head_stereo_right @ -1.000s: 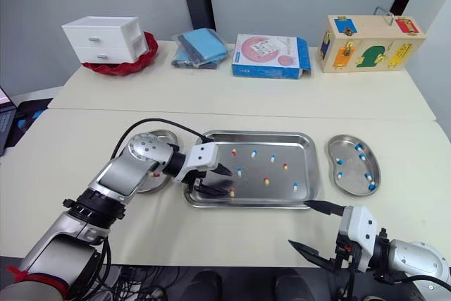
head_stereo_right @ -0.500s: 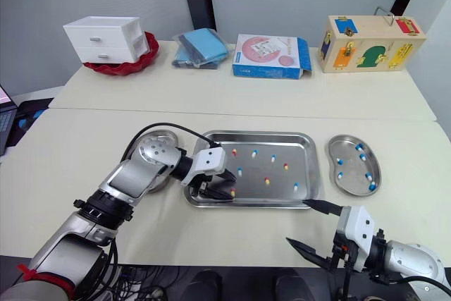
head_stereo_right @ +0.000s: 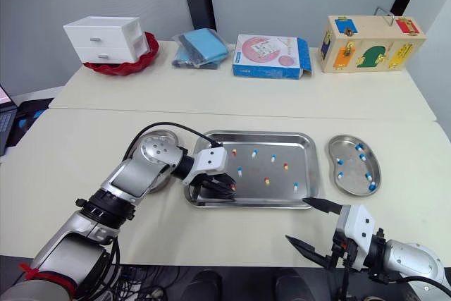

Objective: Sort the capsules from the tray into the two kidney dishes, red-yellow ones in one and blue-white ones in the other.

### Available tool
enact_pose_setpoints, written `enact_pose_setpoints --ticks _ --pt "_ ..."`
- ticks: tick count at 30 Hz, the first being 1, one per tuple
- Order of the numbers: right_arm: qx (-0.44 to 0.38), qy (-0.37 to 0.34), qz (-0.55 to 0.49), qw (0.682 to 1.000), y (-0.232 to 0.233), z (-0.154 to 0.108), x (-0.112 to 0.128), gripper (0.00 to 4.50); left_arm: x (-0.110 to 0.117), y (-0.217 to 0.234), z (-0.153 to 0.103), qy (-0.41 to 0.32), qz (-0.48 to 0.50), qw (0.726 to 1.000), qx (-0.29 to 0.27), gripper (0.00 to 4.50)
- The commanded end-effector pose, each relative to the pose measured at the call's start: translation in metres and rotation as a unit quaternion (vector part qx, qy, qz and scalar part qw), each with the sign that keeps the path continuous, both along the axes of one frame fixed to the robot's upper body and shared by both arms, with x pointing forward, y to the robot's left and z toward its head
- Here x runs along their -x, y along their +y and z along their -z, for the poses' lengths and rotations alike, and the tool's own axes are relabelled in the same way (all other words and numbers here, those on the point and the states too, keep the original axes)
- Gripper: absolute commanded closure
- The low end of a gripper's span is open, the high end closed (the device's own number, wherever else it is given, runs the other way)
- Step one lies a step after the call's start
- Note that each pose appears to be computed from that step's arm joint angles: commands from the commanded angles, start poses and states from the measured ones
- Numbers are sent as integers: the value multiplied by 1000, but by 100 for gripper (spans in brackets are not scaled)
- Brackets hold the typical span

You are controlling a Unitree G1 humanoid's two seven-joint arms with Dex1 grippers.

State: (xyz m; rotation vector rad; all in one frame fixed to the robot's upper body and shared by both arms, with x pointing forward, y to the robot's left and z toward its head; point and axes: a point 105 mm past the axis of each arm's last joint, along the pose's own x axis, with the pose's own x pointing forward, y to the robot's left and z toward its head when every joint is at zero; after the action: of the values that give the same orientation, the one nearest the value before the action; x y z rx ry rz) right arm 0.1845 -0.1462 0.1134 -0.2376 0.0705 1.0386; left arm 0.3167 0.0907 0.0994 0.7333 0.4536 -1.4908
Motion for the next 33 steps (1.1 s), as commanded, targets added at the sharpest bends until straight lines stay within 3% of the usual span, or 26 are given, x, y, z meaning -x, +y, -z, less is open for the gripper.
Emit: enact_pose_setpoints --ticks 1,10,15,24,33 --pt "-1 -23 -7 1000 3 -12 0 0 1 0 -2 -8 10 1000 -12 367" --pt "-3 -26 -11 1000 6 -15 -1 0 2 -1 -9 -10 10 1000 2 367" --pt "-3 -26 -26 999 8 -16 3 0 -1 10 -29 -21 -20 999 20 367" --pt "-15 -50 -67 996 11 -11 10 0 -1 78 -62 -63 -169 984 14 367" --pt "-65 -78 -95 990 9 -11 2 0 7 152 -69 -90 -335 938 2 367"
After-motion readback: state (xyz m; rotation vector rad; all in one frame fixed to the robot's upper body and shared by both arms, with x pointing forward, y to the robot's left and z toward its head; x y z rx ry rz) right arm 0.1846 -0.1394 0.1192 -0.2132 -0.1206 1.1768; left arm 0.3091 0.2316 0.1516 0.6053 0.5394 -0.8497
